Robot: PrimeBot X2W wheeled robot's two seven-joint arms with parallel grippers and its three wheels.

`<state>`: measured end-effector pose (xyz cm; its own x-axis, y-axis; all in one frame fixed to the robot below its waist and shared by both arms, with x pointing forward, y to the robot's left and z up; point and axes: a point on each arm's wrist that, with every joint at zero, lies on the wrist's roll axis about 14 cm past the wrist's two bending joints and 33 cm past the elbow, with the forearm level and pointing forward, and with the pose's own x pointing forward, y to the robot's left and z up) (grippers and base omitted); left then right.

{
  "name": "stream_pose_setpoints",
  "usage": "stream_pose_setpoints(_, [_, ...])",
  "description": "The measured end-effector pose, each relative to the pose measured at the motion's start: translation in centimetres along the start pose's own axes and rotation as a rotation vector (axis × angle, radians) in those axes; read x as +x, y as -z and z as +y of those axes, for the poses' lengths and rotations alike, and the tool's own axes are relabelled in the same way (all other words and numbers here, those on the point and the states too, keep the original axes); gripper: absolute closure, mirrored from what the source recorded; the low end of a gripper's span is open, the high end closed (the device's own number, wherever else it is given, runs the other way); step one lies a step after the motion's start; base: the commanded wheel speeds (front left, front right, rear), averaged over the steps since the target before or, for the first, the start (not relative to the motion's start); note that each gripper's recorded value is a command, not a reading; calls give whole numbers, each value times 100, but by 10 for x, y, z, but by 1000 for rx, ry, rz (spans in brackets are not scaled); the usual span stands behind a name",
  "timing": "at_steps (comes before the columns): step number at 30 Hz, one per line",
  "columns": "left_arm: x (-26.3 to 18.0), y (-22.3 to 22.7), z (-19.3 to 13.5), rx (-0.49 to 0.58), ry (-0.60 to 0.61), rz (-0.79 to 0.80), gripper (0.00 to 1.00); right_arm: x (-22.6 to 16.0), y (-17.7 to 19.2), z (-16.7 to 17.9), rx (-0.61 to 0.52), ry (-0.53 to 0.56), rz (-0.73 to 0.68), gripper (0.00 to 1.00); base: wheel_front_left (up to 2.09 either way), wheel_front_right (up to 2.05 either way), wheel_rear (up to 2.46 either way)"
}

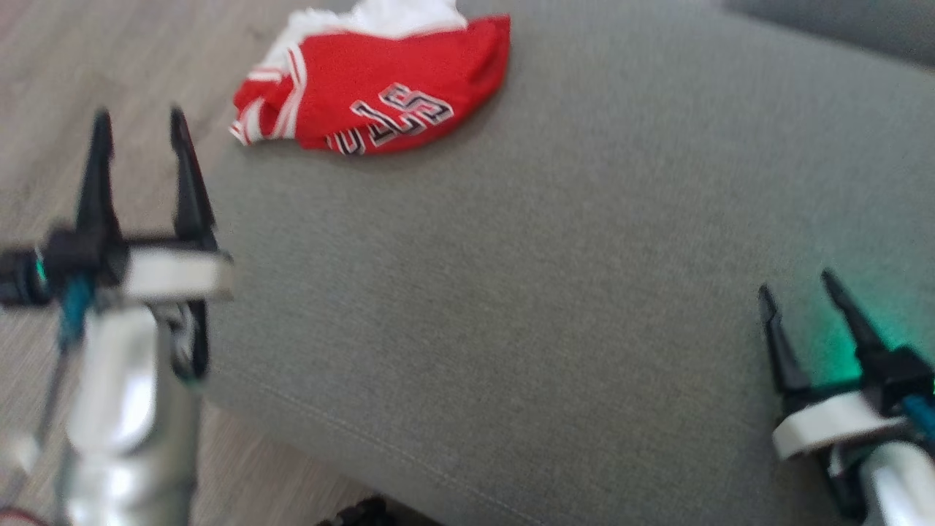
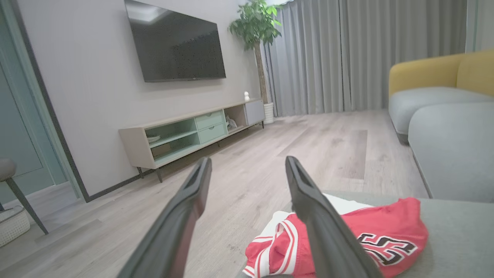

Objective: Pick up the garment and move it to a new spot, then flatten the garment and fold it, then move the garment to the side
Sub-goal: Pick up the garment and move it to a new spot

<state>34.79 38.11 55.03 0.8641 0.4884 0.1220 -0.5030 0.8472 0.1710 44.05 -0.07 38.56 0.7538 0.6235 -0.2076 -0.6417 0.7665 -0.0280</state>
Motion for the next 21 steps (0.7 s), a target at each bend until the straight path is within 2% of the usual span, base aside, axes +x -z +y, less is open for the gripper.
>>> stream_pose_setpoints(4, [52,27,-8,44,48,139,0,11,12,-20,-32,-7,-1,0,0,0,0])
stream_pose_setpoints(7, [79,40,-15,39,61,218,0,15,15,-29,-48,-11,-14,0,0,0,0])
stream_pose_setpoints(11, [110,71,-40,20,107,356,0,18,18,-46,-61,5,-44,0,0,0,0])
stream_pose_setpoints(14, [112,111,-55,14,126,504,0,15,19,-59,-71,26,-57,0,0,0,0])
stream_pose_setpoints(18, [84,178,-63,42,129,790,0,12,19,-76,-77,63,-71,0,0,0,0])
stream_pose_setpoints(21, [72,207,-73,28,135,887,0,9,22,-83,-73,82,-78,0,0,0,0])
